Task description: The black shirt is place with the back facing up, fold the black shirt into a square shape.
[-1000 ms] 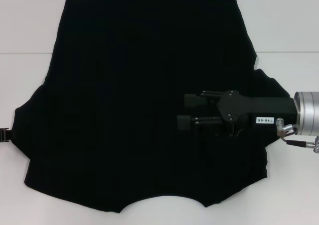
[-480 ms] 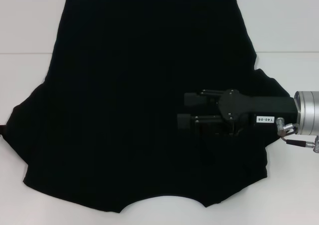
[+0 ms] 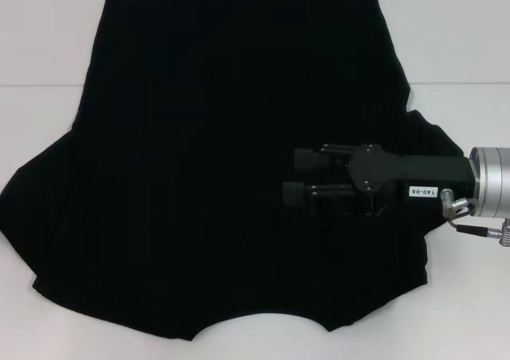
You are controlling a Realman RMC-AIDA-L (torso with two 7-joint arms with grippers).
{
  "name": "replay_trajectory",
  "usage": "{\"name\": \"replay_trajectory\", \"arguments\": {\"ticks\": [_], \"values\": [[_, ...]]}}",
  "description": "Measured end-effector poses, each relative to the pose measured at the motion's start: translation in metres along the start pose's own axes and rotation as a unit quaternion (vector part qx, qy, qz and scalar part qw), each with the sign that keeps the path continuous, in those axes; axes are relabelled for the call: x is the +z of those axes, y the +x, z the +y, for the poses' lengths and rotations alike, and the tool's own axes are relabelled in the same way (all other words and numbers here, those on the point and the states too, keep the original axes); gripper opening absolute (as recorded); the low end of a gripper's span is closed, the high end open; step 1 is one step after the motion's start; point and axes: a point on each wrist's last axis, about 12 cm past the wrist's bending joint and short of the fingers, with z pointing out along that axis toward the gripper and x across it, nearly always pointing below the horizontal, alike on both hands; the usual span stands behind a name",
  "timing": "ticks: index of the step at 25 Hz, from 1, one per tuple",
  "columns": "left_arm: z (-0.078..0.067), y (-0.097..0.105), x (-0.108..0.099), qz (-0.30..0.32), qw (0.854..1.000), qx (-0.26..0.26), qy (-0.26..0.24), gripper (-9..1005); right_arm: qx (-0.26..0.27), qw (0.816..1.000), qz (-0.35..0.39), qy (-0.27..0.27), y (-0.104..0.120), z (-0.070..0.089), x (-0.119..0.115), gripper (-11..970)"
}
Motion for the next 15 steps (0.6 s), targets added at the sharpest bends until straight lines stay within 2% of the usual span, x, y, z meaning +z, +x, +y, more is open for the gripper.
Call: {"name": "replay_trajectory", "arguments": {"ticks": [15], "values": [[0.0103,0.0057,-0.0092,-0.012,1.000,-0.016,-0.013,-2,-0.001,1.000,-0.007,0.003,-0.0002,-0.0003,-0.0010,835]]}}
